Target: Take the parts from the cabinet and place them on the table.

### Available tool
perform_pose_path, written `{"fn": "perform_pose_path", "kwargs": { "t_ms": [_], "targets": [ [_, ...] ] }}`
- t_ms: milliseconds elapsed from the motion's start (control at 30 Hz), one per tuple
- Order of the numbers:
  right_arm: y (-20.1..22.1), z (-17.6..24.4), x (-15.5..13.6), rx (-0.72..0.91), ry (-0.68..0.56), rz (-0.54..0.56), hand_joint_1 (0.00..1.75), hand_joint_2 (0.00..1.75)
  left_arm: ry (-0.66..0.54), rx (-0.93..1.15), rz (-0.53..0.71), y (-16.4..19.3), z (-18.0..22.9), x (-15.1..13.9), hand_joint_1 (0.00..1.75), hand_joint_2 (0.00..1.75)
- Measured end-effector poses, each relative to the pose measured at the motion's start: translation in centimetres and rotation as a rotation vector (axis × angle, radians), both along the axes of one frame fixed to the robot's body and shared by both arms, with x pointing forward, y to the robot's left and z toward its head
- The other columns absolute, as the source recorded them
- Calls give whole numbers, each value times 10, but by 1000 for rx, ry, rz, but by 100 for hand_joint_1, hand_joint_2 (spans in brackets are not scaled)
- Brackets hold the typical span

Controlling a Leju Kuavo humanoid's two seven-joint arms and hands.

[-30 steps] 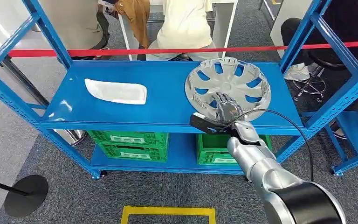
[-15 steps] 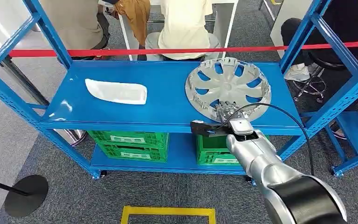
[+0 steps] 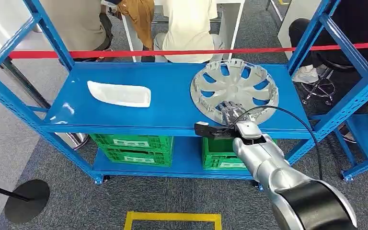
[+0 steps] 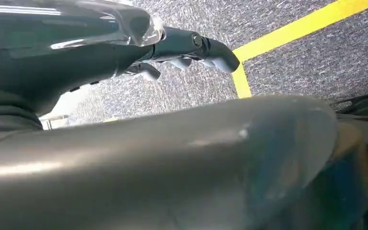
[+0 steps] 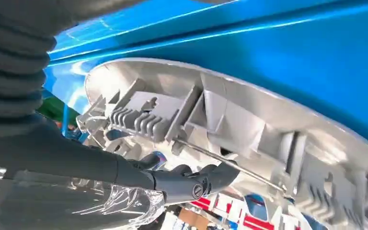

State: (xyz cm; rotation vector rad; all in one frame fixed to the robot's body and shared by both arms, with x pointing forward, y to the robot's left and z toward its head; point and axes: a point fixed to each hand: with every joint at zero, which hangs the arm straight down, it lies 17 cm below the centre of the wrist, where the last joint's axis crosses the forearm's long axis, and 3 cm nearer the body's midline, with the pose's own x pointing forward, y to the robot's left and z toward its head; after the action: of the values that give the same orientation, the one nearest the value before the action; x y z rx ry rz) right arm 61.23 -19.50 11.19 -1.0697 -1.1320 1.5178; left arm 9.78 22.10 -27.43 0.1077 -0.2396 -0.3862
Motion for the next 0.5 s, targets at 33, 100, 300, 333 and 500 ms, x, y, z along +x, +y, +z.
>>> {"fn": "perform_pose_path", "kwargs": {
  "t_ms": [33, 100, 300, 333, 500],
  "targets": [
    [1, 0, 0, 3, 0, 4, 0, 175, 0, 0, 0, 0, 0, 0, 0, 0],
    [2, 0, 0, 15, 2, 7, 0, 175, 0, 0, -2, 0, 0, 0, 0, 0],
    [0, 1, 0, 44, 3, -7, 0, 175, 0, -1, -11, -1, 0, 0, 0, 0],
    [-1, 0, 0, 47, 3, -10, 0, 175, 1, -3, -12, -2, 0, -1, 0, 0],
    [-4, -2, 0, 67, 11, -23, 0, 175, 2, -5, -20, -3, 0, -1, 0, 0]
  ]
}}
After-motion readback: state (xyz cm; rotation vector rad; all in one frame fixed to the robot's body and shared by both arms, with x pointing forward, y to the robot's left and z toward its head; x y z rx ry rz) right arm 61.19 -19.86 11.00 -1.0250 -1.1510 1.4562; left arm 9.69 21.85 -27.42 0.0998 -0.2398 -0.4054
